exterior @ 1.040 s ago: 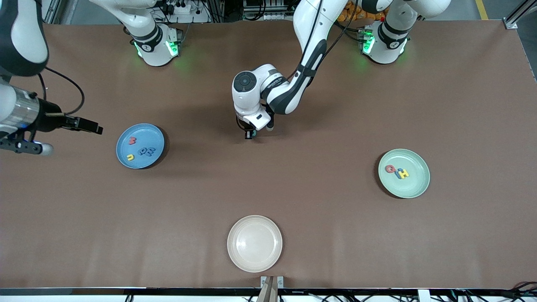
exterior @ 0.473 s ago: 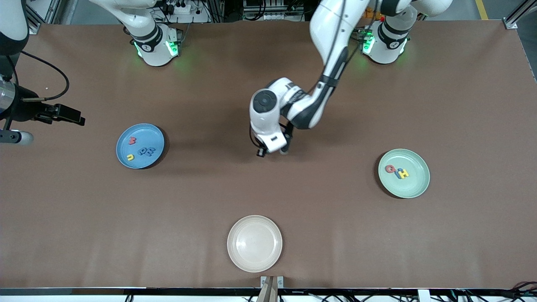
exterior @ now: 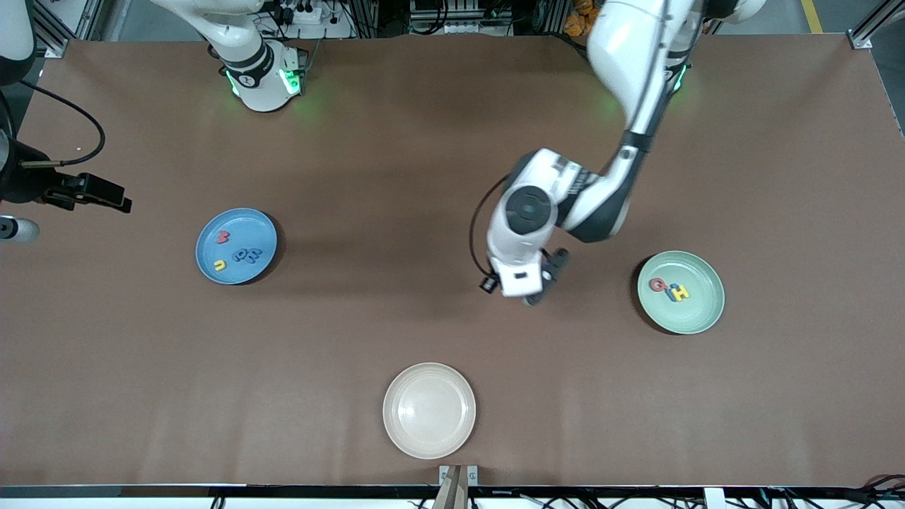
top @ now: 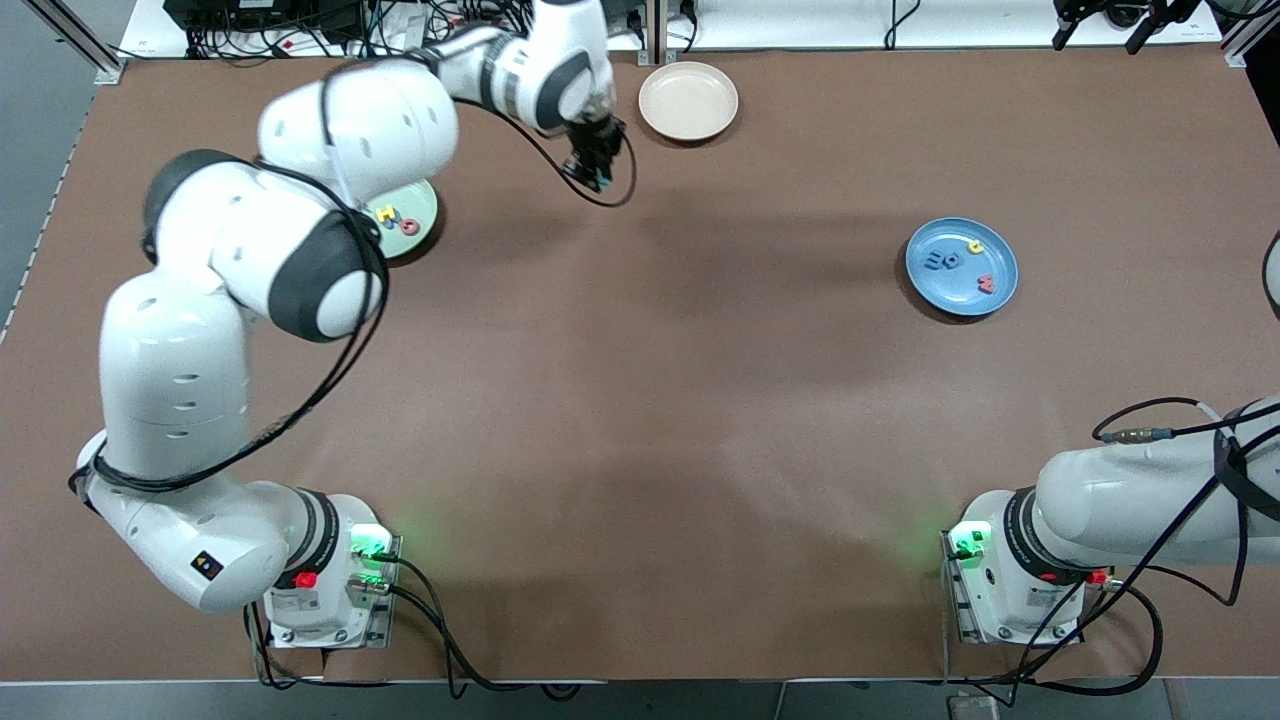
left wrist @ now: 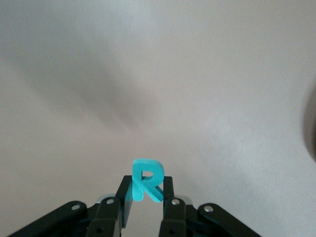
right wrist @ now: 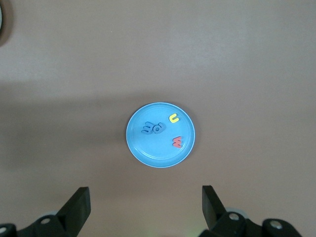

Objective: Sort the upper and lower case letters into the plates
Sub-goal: 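Carry the teal R with the left gripper to the green plate, then open the left gripper to drop the R on the green plate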

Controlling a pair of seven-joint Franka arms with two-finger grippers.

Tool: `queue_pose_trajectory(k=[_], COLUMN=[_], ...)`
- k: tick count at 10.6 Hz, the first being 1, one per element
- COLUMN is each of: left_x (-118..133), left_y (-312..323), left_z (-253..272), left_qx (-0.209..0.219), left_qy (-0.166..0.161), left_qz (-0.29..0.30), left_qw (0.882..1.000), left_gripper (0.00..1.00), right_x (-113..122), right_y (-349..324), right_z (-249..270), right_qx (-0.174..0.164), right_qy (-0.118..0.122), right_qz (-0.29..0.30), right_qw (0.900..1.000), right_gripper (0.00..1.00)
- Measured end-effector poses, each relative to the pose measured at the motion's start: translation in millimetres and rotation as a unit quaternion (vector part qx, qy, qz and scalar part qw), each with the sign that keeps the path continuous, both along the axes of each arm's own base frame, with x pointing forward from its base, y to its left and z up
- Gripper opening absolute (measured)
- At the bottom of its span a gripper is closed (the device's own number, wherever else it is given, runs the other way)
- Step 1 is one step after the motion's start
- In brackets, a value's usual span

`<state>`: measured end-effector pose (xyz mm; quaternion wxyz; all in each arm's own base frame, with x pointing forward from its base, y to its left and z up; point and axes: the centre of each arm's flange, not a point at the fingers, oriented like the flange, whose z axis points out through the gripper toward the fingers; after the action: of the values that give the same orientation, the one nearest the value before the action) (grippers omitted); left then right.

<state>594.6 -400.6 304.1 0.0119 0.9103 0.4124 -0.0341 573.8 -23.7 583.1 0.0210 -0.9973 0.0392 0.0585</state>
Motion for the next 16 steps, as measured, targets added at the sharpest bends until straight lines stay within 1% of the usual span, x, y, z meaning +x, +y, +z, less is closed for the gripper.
queue_pose_trajectory(k=[2, 4, 5, 7, 9, 11, 13, 15, 16], left_x=[25, 41, 44, 47, 49, 48, 49, 50, 51], left_y=[69, 149, 192, 264, 316, 341, 347, 351, 352], left_z=[33, 53, 52, 34, 11, -15, -41, -49, -47], left_qx=[-0.001, -0.012, -0.010, 0.001, -0.007, -0.010, 0.004, 0.010, 0.009], left_qy=[0.026, 0.035, 0.040, 0.055, 0.060, 0.069, 0.079, 0.083, 0.080], left_qz=[-0.078, -0.149, -0.181, -0.237, -0.269, -0.271, -0.278, -0.285, -0.298], left_qw=[0.997, 0.988, 0.983, 0.970, 0.961, 0.960, 0.957, 0.955, 0.951], left_gripper=[0.29, 0.29, 0.29, 0.29, 0.29, 0.29, 0.29, 0.30, 0.40], right_x=[0, 0, 1, 1, 1, 1, 1, 1, 1], right_y=[-1, -1, -1, -1, -1, -2, -2, -2, -2], right_z=[0, 0, 0, 0, 0, 0, 0, 0, 0], right_qx=[0.000, 0.000, 0.000, 0.000, 0.000, 0.000, 0.000, 0.000, 0.000], right_qy=[0.000, 0.000, 0.000, 0.000, 0.000, 0.000, 0.000, 0.000, 0.000], right_qz=[-0.001, -0.001, -0.001, -0.001, -0.001, -0.001, -0.001, -0.001, 0.000], right_qw=[1.000, 1.000, 1.000, 1.000, 1.000, 1.000, 1.000, 1.000, 1.000], right_gripper=[1.00, 1.00, 1.00, 1.00, 1.00, 1.00, 1.00, 1.00, 1.00])
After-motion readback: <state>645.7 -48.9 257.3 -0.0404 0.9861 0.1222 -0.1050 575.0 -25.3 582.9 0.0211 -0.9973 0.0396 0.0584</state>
